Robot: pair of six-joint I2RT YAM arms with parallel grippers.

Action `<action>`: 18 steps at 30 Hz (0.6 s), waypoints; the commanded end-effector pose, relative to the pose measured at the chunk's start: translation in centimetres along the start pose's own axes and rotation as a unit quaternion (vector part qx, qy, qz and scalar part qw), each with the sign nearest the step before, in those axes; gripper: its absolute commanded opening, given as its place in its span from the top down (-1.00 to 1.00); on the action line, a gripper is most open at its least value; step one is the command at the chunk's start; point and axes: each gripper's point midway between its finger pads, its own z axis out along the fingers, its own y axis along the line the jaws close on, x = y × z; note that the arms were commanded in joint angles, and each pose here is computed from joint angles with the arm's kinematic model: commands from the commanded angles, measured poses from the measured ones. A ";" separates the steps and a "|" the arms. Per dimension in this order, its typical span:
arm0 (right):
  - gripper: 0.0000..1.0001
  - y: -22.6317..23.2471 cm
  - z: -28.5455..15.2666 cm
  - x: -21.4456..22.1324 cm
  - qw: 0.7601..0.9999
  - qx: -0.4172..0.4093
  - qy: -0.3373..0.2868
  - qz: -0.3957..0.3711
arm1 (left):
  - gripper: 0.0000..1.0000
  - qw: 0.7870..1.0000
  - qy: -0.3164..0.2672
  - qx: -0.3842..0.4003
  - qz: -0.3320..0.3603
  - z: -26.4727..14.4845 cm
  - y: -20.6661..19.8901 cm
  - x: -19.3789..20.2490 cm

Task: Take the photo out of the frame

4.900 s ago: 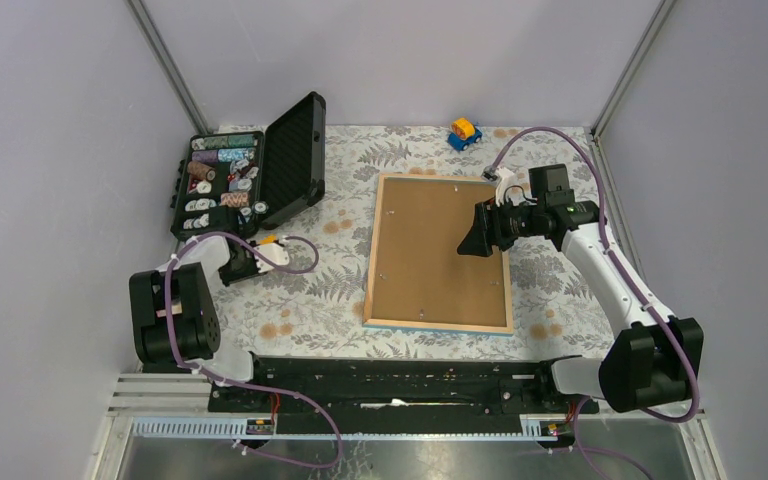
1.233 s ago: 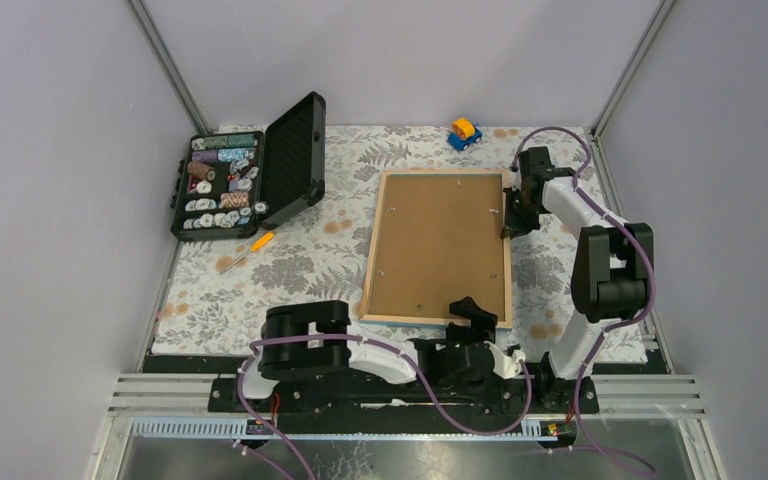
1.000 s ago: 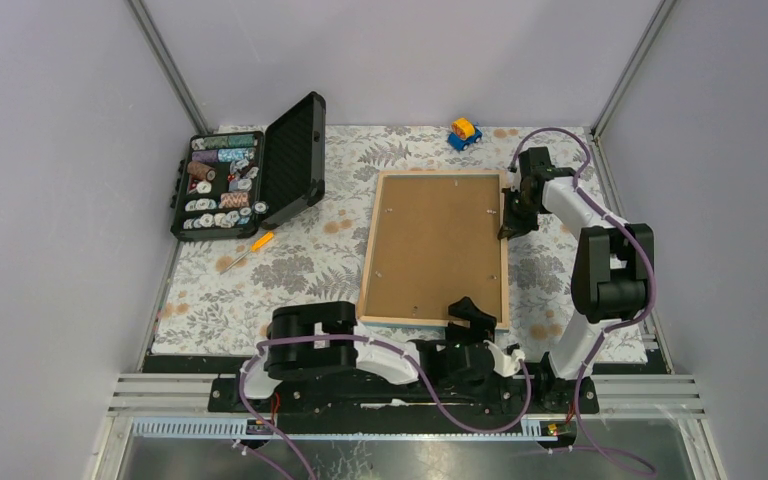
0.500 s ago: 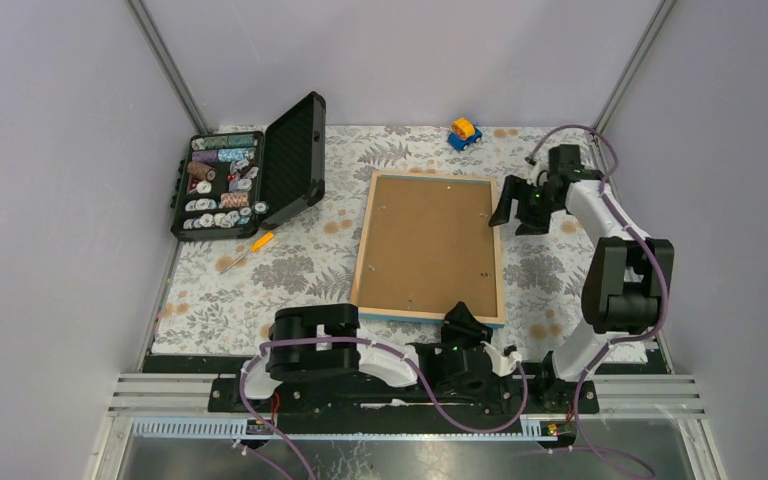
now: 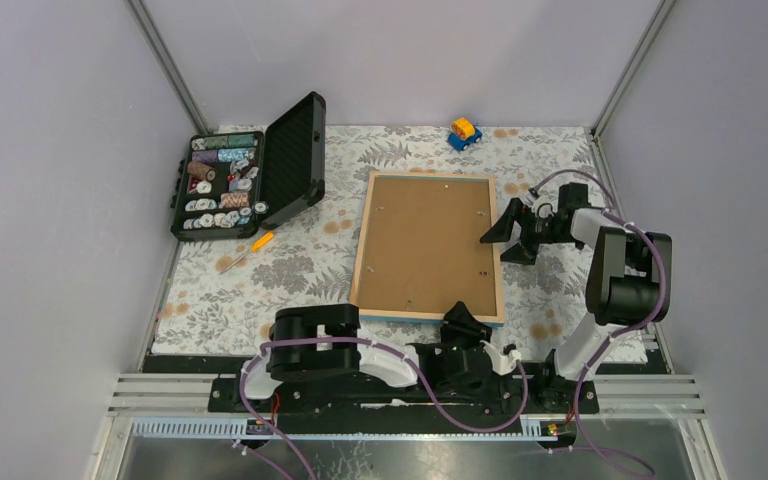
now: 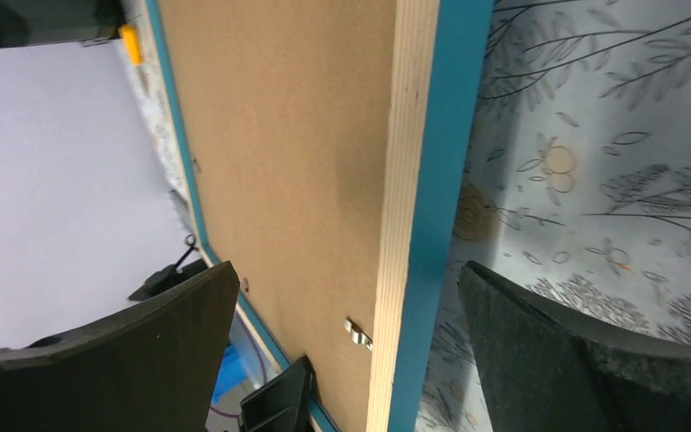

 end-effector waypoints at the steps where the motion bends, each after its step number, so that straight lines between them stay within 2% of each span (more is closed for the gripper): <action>1: -0.97 2.3 0.6 -0.4 0.994 -0.110 -0.012 0.012 | 0.61 0.991 -0.026 -0.057 -0.118 -0.7 4.1 -2.2; 7: -0.67 1.4 2.4 -0.2 0.987 -0.152 0.007 0.047 | 0.61 0.990 -0.025 -0.058 -0.122 -0.7 4.3 -2.4; 14: -0.51 1.4 3.8 -0.1 0.978 -0.195 0.012 0.071 | 0.59 0.990 -0.026 -0.059 -0.125 -0.7 4.4 -2.5; 18: -0.31 1.5 4.6 0.4 0.976 -0.202 0.026 0.077 | 0.58 0.991 -0.025 -0.057 -0.122 -0.6 4.1 -2.4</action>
